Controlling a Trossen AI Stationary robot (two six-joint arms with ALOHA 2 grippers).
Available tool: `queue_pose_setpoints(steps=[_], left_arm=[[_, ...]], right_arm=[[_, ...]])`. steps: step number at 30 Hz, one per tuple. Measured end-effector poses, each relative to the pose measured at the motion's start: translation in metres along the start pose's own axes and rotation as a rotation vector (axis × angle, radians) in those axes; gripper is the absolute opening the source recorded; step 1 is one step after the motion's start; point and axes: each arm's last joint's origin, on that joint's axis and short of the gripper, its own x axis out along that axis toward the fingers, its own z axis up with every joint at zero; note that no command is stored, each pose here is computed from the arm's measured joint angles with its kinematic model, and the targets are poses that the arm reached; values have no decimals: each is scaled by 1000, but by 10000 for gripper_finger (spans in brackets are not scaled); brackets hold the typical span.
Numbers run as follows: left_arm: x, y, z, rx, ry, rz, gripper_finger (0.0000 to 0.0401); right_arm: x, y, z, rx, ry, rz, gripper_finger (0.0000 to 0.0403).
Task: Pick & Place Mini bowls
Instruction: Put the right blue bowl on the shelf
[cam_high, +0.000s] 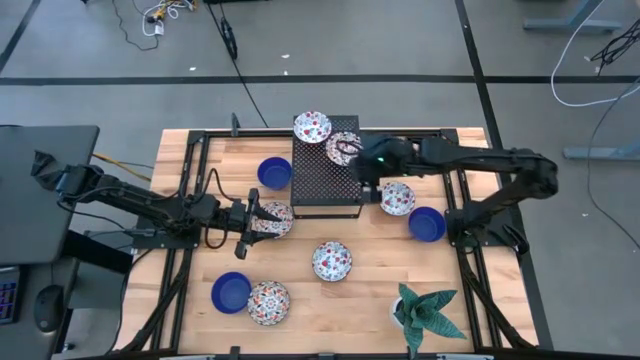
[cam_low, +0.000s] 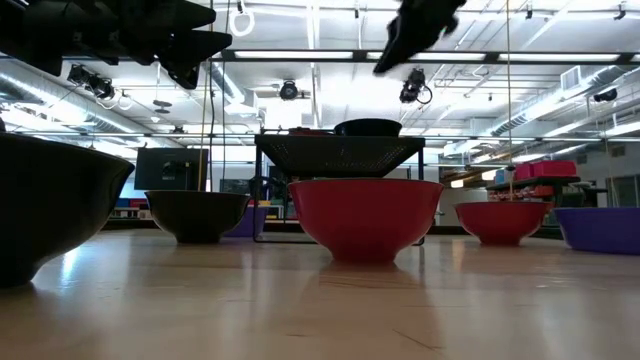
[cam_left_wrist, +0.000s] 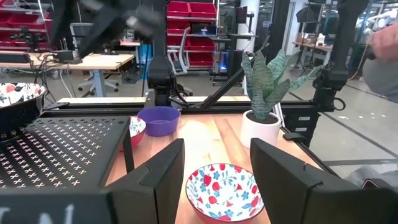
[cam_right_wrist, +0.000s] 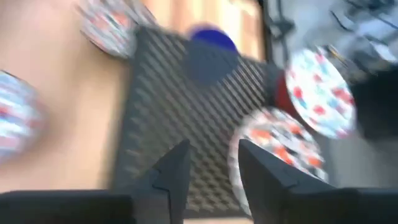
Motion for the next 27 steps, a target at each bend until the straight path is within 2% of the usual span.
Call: queue_pose_setpoints(steps=[6, 12, 16, 19, 24, 27], left_arm=[[0, 0, 0, -18, 0, 0, 188], [1, 0, -2, -17, 8, 0, 188], [3, 0, -5, -17, 27, 2, 188], [6, 0, -10, -19, 56, 9, 188], [9, 1, -14, -17, 68, 35, 188], [10, 1, -16, -18, 79, 48, 188]], right_arm=[[-43, 40, 14, 15, -160, 168, 99], [-56, 95, 7, -24, -140, 275, 59], [-52, 123, -18, 22, 27, 307, 34], [-47, 135, -42, 138, 221, 305, 17], [-34, 144, -82, 356, 517, 212, 4], [-25, 147, -107, 423, 646, 157, 17]])
